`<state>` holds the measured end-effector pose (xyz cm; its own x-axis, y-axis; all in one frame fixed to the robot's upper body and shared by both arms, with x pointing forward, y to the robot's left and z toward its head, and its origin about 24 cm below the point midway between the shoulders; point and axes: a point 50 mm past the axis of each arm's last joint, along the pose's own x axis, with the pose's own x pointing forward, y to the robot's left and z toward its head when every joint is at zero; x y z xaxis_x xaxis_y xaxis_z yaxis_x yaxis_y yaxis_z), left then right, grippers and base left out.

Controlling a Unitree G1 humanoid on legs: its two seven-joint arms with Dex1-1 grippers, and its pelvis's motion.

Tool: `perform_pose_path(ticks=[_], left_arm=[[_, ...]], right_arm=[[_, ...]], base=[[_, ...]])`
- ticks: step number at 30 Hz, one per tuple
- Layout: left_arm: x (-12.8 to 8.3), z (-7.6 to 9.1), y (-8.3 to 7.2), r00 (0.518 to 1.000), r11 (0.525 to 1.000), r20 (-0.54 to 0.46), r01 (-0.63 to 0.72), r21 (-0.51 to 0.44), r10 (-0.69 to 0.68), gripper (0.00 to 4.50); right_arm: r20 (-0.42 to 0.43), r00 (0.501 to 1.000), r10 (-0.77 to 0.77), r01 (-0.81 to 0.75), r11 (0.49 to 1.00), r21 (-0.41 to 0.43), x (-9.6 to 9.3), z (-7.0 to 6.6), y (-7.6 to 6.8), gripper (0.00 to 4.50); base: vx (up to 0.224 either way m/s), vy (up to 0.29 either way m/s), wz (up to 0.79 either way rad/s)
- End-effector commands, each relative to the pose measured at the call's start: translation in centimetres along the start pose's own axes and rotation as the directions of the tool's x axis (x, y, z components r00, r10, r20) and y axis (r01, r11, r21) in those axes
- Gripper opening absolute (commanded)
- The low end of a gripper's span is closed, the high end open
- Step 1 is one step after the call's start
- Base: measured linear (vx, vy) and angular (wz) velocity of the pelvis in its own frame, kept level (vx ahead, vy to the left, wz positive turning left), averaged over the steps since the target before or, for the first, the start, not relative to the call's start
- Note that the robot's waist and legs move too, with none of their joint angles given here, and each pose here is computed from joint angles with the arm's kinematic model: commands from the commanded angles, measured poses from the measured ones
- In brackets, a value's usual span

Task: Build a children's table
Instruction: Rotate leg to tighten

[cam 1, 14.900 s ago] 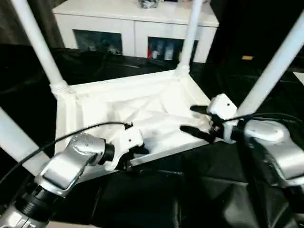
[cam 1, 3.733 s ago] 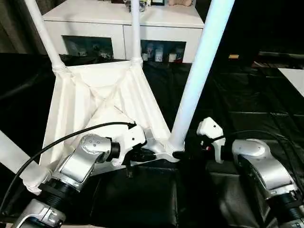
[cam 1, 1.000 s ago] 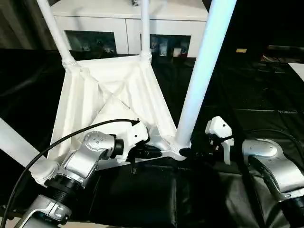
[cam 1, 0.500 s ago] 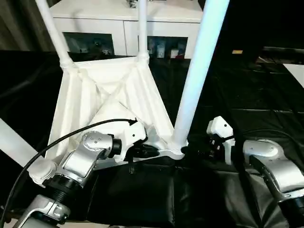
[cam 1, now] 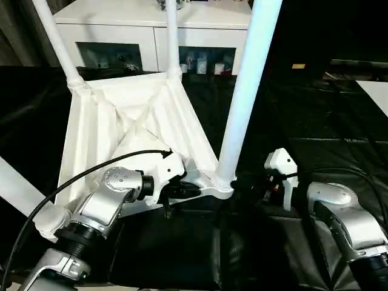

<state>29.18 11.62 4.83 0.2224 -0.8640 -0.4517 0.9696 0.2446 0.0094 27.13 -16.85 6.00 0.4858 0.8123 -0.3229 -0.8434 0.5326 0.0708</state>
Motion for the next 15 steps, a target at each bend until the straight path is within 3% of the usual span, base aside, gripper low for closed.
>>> perform_pose_path(ticks=[1, 11, 14, 15], left_arm=[[1.0, 2.0, -0.8, 0.993, 0.994, 0.07, 0.089, 0.06, -0.093, 0.0], [0.9, 2.1, -0.7, 0.993, 0.995, 0.081, 0.082, 0.06, -0.087, 0.0], [1.0, 2.3, -0.8, 0.992, 0.993, 0.083, 0.093, 0.069, -0.099, 0.0], [1.1, 2.4, -0.8, 0.992, 0.993, 0.083, 0.094, 0.071, -0.1, 0.0]], right_arm=[[0.025, 0.999, 0.032, -0.032, 0.999, -0.006, 0.4, 0.5, 0.6, 1.8], [0.024, 0.999, 0.046, -0.045, 0.999, -0.026, 0.6, 0.8, 0.5, 2.59], [-0.01, 0.999, 0.051, -0.051, 0.997, -0.052, 1.1, 0.5, 0.5, 2.78], [-0.023, 0.998, 0.057, -0.058, 0.997, -0.058, 1.2, 0.4, 0.5, 3.03]], base=[[0.0, 0.0, 0.0], [0.0, 0.0, 0.0], [0.0, 0.0, 0.0], [0.0, 0.0, 0.0]])
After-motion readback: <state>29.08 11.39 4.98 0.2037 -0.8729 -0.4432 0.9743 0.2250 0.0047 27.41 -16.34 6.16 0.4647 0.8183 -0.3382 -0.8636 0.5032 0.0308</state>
